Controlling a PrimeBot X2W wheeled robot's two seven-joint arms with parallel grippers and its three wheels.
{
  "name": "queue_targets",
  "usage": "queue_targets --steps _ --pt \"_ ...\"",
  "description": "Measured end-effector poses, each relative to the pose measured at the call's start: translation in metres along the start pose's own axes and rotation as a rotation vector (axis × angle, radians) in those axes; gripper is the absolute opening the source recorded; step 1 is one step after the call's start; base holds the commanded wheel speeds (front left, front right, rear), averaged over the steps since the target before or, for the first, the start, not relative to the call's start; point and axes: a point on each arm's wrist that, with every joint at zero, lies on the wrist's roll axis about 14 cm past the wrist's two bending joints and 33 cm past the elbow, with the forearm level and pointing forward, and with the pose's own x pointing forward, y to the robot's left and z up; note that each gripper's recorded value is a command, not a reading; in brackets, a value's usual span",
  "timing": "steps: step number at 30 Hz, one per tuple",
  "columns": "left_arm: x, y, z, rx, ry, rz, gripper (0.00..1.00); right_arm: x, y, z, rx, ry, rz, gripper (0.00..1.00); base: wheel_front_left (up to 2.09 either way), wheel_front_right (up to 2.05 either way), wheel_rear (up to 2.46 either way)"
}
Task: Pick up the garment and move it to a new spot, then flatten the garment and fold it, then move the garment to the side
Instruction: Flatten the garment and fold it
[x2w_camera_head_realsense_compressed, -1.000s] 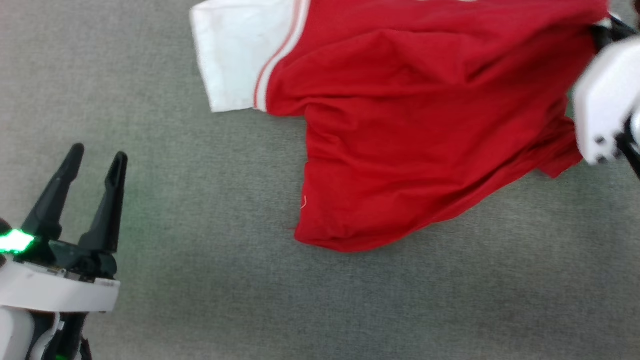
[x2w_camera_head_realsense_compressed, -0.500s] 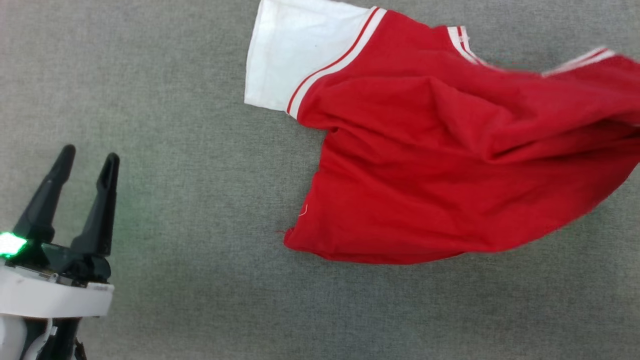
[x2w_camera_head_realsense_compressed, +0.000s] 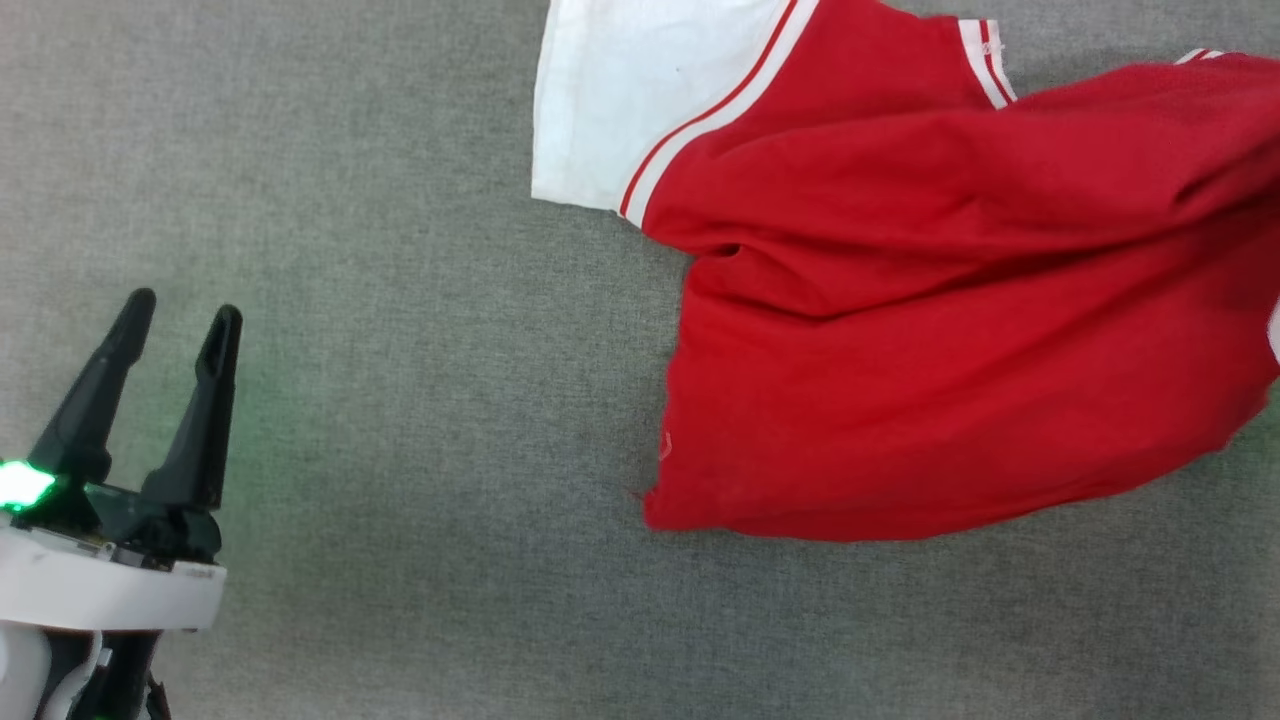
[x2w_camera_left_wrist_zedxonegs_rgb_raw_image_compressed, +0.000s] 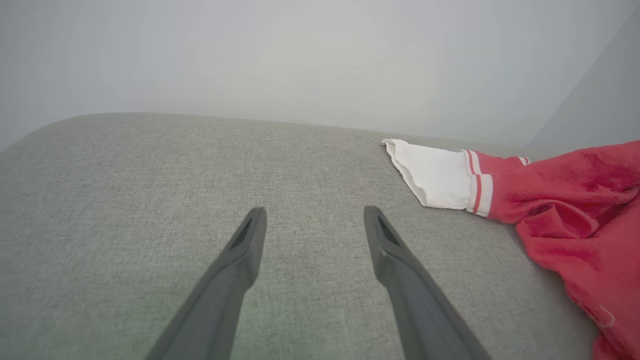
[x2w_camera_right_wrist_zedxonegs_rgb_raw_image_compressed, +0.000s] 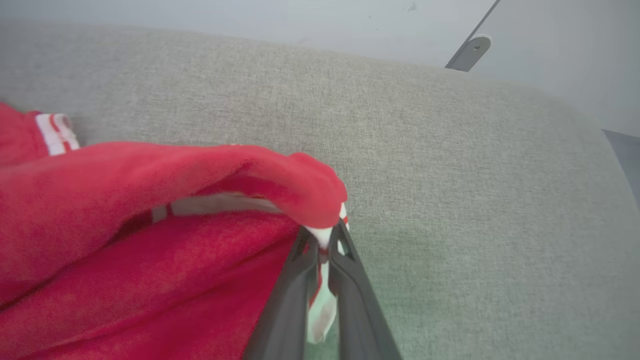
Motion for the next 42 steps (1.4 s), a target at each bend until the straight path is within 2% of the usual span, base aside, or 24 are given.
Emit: queue_targets --steps 6,7,8,9,10,16,21,24,27,42 --pt "0.005 0.000 -0.003 0.009 0.011 -0.013 1.00 0.032 0.010 -0.001 0.014 -0.037 -0.001 0.00 0.00 0.00 0.00" --pt "0.006 -0.001 -0.004 0.009 0.013 -0.015 1.00 0.035 0.011 -0.001 0.014 -0.042 0.002 0.06 0.00 0.00 0.00" --pt "0.007 0.000 -0.004 0.010 0.012 -0.016 1.00 0.036 0.014 -0.001 0.008 -0.047 0.009 0.27 0.00 0.00 0.00" --pt "0.007 0.000 -0.004 0.011 0.013 -0.018 1.00 0.036 0.017 -0.002 0.001 -0.048 0.018 0.82 0.00 0.00 0.00" --pt "0.008 0.000 -0.005 0.013 0.015 -0.019 1.00 0.036 0.019 -0.002 -0.003 -0.052 0.027 1.00 0.00 0.00 0.00" --pt "0.012 -0.011 -0.008 0.007 0.018 -0.057 1.00 0.010 0.019 0.002 -0.025 -0.073 0.075 1.00 0.00 0.00 0.00" --pt "0.019 -0.025 -0.009 -0.003 0.014 -0.105 1.00 -0.025 -0.017 -0.003 -0.041 -0.027 0.037 1.00 0.00 0.00 0.00" --pt "0.023 -0.033 -0.012 -0.011 0.018 -0.133 1.00 -0.041 -0.043 -0.012 -0.016 0.025 -0.010 1.00 0.00 0.00 0.00" --pt "0.025 -0.037 -0.017 -0.015 0.028 -0.145 1.00 -0.046 -0.055 -0.020 0.027 0.064 -0.021 1.00 0.00 0.00 0.00" --pt "0.026 -0.027 -0.035 -0.014 0.079 -0.125 1.00 -0.004 -0.014 -0.043 0.069 0.164 0.035 1.00 0.00 0.00 0.00"
